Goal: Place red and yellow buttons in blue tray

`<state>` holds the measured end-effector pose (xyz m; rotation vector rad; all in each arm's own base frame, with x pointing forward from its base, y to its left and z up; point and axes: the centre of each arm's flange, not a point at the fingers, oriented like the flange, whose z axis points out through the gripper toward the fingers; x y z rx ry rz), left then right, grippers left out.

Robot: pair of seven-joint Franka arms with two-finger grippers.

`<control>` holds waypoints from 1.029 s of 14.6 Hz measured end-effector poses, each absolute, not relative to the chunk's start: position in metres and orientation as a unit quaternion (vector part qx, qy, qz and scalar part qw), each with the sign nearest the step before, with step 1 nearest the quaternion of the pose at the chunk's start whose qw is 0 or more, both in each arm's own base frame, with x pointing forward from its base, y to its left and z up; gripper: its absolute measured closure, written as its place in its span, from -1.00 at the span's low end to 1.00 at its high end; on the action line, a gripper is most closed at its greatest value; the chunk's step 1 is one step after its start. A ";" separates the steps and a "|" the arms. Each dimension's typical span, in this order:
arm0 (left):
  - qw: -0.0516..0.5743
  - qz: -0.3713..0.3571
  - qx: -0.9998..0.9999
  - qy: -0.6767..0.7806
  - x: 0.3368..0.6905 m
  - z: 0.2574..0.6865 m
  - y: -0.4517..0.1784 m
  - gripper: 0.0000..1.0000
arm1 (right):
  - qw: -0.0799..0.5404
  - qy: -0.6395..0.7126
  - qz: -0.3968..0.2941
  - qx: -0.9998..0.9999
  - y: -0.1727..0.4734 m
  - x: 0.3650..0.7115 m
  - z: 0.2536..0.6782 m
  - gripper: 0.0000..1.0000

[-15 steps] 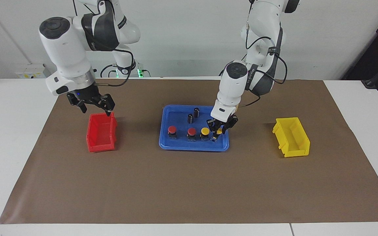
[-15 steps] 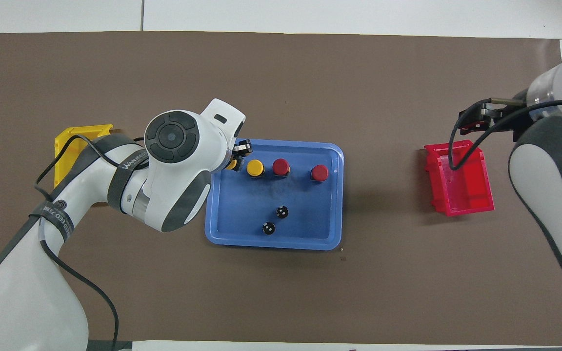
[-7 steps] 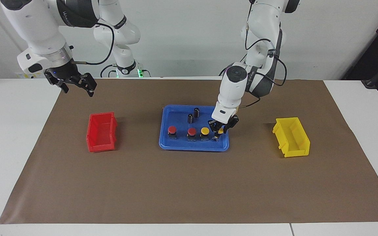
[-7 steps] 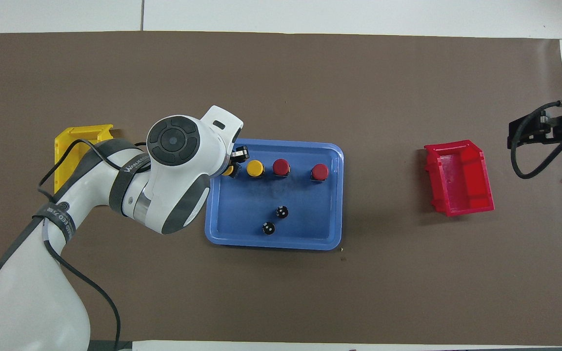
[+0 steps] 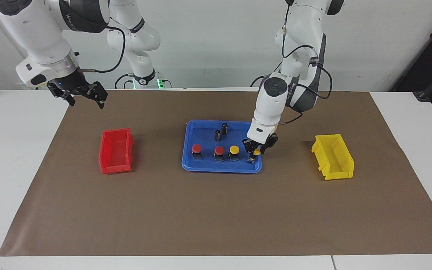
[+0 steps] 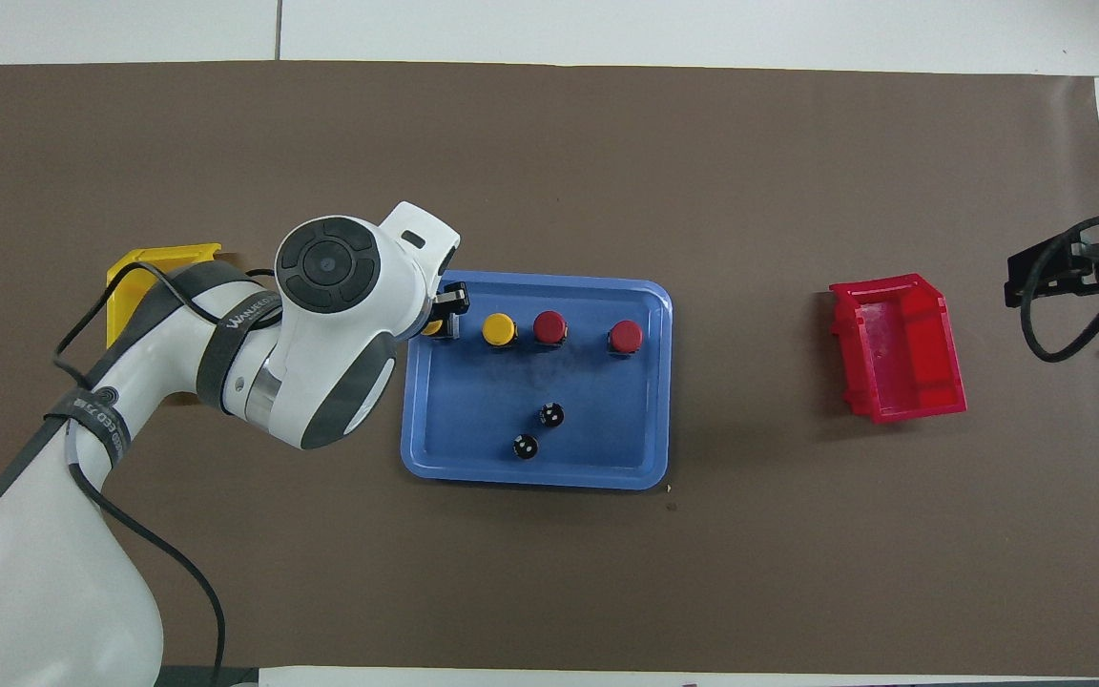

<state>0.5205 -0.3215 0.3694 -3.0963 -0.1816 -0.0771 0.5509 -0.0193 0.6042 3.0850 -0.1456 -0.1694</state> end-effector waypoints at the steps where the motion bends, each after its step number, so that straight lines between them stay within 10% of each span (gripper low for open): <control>1: 0.028 -0.019 -0.998 -0.050 0.520 0.378 -0.320 -0.79 | 0.024 -0.047 -0.057 0.997 -0.019 0.551 0.602 -1.00; 15: -0.006 0.001 -0.998 0.066 0.539 0.578 -0.099 -1.00 | 0.025 -0.037 -0.061 0.997 -0.009 0.551 0.599 -1.00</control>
